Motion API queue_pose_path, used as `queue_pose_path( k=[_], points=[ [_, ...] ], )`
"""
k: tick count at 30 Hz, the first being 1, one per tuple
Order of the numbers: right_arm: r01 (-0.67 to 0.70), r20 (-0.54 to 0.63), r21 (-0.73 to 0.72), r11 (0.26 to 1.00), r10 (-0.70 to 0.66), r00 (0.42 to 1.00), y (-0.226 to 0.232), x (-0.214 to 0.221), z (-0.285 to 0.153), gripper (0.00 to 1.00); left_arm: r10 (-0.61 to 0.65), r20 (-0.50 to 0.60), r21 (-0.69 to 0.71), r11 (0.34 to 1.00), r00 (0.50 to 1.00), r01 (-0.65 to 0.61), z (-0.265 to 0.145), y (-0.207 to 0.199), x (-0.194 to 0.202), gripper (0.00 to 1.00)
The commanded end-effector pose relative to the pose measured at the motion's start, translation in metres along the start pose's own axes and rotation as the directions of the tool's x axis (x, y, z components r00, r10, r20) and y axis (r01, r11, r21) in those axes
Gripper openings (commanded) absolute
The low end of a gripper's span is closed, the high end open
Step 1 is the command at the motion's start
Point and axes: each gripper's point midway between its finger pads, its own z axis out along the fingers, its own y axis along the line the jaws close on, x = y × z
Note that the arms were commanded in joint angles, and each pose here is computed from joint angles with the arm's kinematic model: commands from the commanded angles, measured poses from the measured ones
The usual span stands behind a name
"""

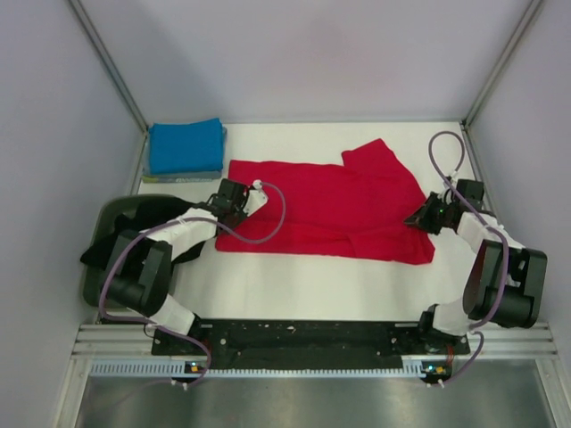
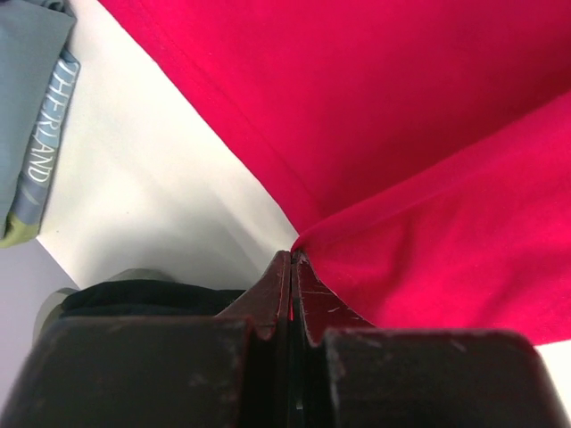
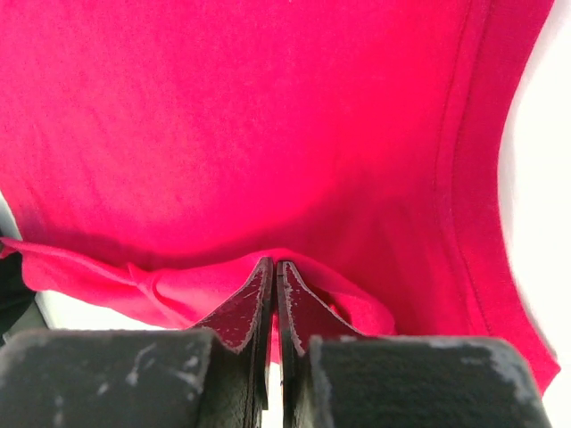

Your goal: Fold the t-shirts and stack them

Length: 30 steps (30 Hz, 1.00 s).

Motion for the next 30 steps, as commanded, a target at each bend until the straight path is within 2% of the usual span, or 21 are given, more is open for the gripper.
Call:
queue_pose_path(
  k=[1, 14, 15, 17, 18, 19, 22, 25, 27, 30],
  points=[
    [0.075, 0.077, -0.010, 0.997, -0.074, 0.994, 0.006, -0.036, 0.003, 0.00, -0.048, 0.041, -0.116, 0.992, 0.998, 0.052, -0.001, 0.031, -0.021, 0.00],
    [0.057, 0.023, 0.035, 0.998, -0.058, 0.998, -0.012, -0.040, 0.024, 0.01, -0.043, 0.014, -0.140, 0.989, 0.999, 0.045, 0.014, 0.033, -0.019, 0.00],
    [0.053, 0.027, 0.041, 0.998, -0.054, 0.998, -0.012, -0.042, 0.024, 0.10, -0.042, 0.015, -0.147, 0.988, 0.999, 0.044, 0.014, 0.035, -0.020, 0.09],
    [0.051, 0.041, 0.077, 0.996, -0.054, 0.998, -0.015, -0.049, 0.022, 0.33, -0.039, 0.022, -0.177, 0.983, 0.999, 0.042, 0.012, 0.045, -0.027, 0.33],
    [0.050, 0.047, 0.110, 0.993, -0.055, 0.997, -0.016, -0.054, 0.018, 0.41, -0.033, 0.027, -0.199, 0.979, 0.999, 0.038, 0.009, 0.052, -0.032, 0.40],
    [0.045, 0.056, 0.183, 0.982, -0.056, 0.997, -0.023, -0.060, 0.012, 0.47, -0.035, 0.037, -0.206, 0.978, 0.999, 0.042, 0.004, 0.059, -0.037, 0.45],
    [0.017, 0.100, 0.459, 0.888, -0.070, 0.992, -0.047, -0.072, -0.030, 0.52, -0.038, 0.106, -0.165, 0.985, 0.994, 0.055, -0.021, 0.065, -0.056, 0.57],
    [-0.016, 0.159, 0.531, 0.847, -0.082, 0.984, -0.053, -0.062, -0.061, 0.55, -0.023, 0.192, -0.054, 0.998, 0.981, 0.034, -0.046, 0.048, -0.063, 0.56],
    [-0.035, 0.189, 0.551, 0.834, -0.084, 0.978, -0.058, -0.049, -0.074, 0.57, 0.048, 0.252, 0.057, 0.996, 0.966, -0.064, -0.059, 0.021, -0.058, 0.49],
    [-0.071, 0.200, 0.522, 0.850, -0.041, 0.979, -0.059, -0.022, -0.076, 0.59, 0.156, 0.298, 0.154, 0.966, 0.942, -0.209, -0.059, -0.018, -0.038, 0.45]
  ],
)
